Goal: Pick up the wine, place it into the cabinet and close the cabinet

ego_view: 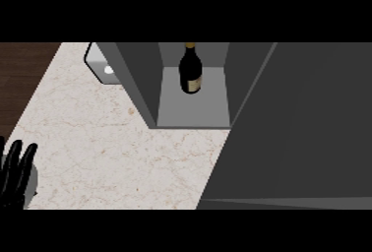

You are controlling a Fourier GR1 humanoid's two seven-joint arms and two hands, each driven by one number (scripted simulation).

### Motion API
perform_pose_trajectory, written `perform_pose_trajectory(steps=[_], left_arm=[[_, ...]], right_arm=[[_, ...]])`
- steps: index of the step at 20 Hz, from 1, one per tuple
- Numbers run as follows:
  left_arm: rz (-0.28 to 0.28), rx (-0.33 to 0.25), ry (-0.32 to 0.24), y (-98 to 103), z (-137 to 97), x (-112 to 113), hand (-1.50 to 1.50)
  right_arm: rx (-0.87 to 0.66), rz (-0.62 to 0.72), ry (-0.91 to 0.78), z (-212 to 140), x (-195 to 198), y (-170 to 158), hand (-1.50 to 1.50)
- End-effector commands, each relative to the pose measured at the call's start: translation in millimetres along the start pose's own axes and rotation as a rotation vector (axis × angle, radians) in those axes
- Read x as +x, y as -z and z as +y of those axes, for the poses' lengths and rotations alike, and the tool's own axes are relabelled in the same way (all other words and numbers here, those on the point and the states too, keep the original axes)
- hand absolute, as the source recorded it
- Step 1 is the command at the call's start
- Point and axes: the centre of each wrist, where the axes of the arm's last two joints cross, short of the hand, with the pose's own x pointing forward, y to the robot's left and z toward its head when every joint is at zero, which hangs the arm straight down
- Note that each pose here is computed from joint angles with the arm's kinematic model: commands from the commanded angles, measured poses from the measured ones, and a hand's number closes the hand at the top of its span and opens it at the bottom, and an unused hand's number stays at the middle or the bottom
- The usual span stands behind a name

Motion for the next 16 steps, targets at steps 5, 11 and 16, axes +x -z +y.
perform_pose_trajectory(steps=[5, 11, 16], left_arm=[[0.008, -0.001, 0.003, 11, 37, 16, -1.5], [0.001, -0.02, 0.0, 14, 29, 15, -1.5], [0.013, -0.023, -0.017, 29, 48, 32, -1.5]], right_arm=[[0.074, -0.079, 0.019, 40, 16, -1, 1.5], [0.056, -0.115, -0.006, 48, 11, 13, 1.5], [0.014, -0.141, -0.055, 58, 13, 28, 1.5]])
